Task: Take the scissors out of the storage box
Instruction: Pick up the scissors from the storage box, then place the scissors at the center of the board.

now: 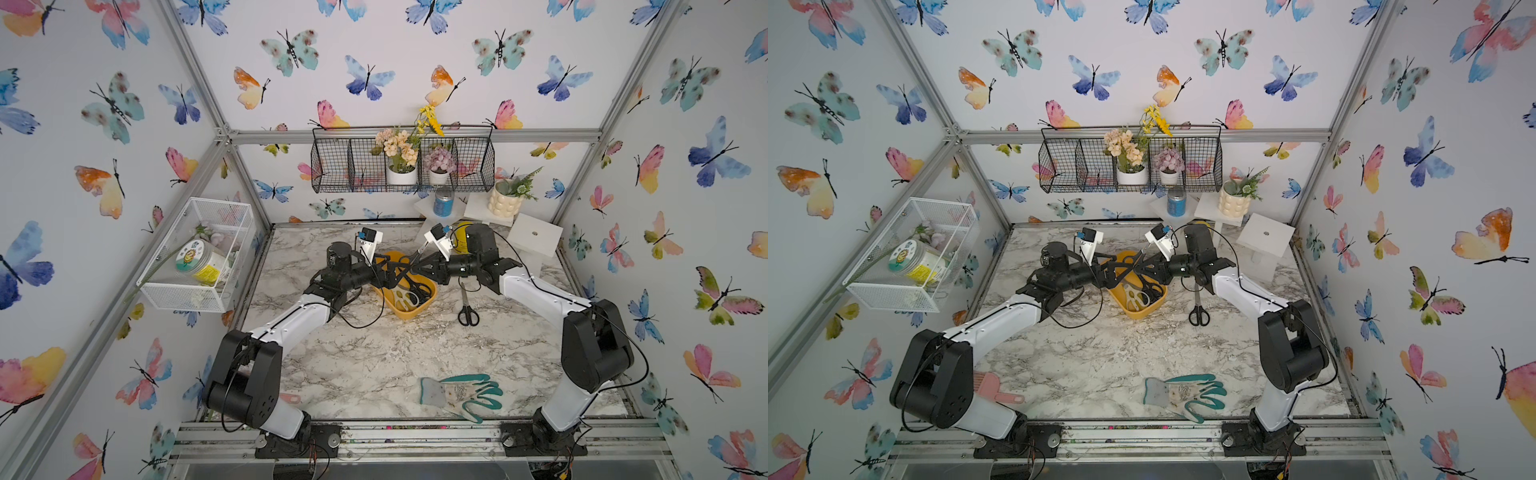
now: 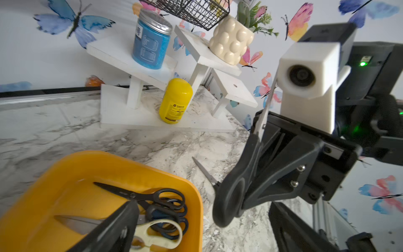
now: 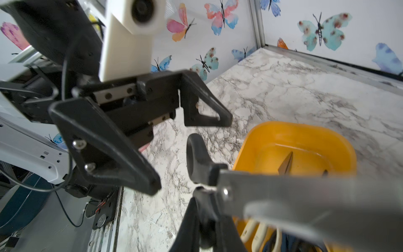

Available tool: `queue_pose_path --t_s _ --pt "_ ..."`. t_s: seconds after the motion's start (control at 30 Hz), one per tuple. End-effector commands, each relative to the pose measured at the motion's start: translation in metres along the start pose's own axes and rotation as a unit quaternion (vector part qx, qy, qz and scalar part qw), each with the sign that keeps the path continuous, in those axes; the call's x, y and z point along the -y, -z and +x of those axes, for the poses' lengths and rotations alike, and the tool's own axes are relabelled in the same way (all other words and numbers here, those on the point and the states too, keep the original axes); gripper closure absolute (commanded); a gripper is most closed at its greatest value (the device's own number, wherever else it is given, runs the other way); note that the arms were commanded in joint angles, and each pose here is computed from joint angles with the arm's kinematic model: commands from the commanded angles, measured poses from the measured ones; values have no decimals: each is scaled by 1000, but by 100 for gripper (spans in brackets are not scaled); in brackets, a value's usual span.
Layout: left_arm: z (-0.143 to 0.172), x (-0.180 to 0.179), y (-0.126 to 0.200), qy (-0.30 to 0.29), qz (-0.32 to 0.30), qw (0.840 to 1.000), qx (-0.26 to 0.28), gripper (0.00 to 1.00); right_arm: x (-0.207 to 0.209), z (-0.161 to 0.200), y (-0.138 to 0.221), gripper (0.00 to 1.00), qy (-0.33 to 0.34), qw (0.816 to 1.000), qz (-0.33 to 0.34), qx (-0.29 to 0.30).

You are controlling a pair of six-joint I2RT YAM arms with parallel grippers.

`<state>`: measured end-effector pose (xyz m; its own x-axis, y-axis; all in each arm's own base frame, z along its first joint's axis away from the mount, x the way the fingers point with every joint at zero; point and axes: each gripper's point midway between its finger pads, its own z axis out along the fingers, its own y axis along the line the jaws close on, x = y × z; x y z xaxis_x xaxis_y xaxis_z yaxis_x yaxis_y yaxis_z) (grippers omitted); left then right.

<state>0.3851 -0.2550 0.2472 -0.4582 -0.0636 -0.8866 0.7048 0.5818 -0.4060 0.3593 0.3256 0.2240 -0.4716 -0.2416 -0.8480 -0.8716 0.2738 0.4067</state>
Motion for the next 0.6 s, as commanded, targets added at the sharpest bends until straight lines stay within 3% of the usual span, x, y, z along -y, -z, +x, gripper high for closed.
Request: queue_pose_path --t_s 0.0,0.17,0.3,0.57 --pt "-7 -24 19 -106 -95 990 -22 1 13 21 5 92 -23 997 36 -63" --pt "-35 -44 46 -217 -203 954 -25 1 34 84 8 92 -108 974 83 -180" --pt "-49 -54 59 -261 -248 933 -31 1 30 116 19 91 -167 956 97 -223" --pt "-35 -59 56 -238 -240 941 -34 1 21 156 47 90 -217 926 120 -286"
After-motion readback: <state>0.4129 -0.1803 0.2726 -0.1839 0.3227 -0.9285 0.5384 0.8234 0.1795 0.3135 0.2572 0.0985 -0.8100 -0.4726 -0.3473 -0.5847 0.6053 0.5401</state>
